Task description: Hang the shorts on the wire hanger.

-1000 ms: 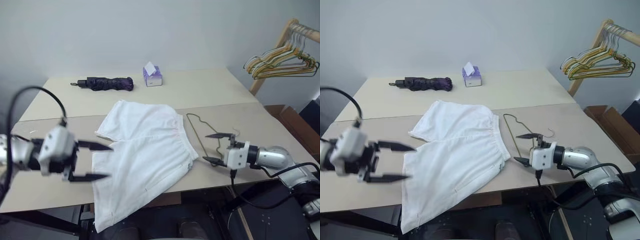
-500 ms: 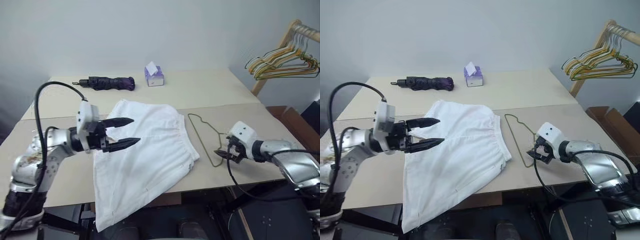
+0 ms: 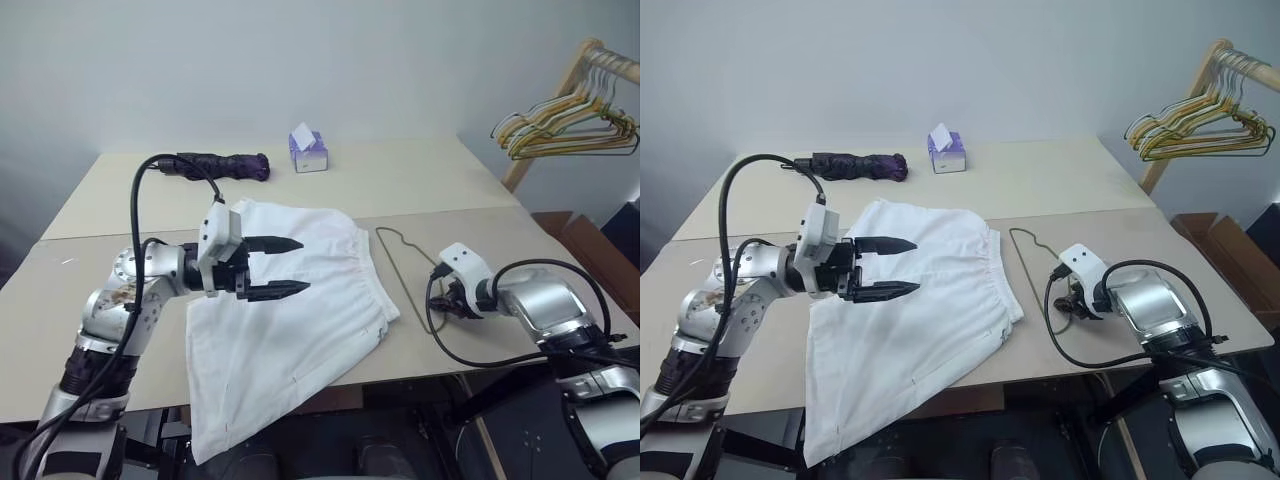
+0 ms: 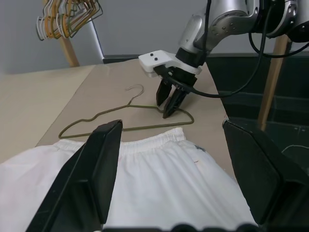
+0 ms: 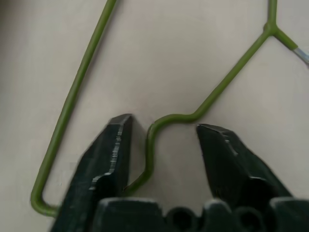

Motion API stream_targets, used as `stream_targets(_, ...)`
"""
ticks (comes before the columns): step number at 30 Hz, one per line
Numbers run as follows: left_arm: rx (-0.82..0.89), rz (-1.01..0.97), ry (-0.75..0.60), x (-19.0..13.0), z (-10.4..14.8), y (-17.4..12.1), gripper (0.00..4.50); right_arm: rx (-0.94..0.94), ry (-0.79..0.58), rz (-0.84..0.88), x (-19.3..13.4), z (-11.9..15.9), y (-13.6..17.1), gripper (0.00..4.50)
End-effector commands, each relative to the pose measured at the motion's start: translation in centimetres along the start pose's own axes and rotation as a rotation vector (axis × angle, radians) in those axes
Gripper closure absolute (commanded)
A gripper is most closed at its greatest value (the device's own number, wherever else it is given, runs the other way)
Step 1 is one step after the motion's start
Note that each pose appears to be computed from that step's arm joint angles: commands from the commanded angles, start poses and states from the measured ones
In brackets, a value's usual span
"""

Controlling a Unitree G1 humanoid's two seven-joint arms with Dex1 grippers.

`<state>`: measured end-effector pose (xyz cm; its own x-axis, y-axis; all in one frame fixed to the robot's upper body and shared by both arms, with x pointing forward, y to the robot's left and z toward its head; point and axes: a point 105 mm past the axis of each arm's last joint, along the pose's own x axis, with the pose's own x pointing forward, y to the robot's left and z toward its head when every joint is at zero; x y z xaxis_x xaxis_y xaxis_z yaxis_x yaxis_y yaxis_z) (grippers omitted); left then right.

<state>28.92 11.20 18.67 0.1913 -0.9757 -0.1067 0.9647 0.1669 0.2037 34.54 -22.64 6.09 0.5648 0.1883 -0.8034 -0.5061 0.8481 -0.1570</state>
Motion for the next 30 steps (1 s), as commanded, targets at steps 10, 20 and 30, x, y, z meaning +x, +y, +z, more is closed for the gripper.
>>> stream_targets(10, 0.069, 0.039, -0.049, 1.0, 1.3, 1.4, 0.92, 0.164, 0.003, -0.244, -1.7, 0.3, -4.6, 4.48)
stream_targets(20, 0.045, 0.165, -0.084, 1.3, 2.2, 4.8, 0.92, -0.207, -0.448, -0.583, -7.0, 6.9, -8.4, 4.48)
stream_targets(30, 0.021, 0.26, -0.066, 0.4, 3.7, 9.0, 0.92, -1.176, -0.929, -0.703, -11.4, 11.7, -1.8, 4.48)
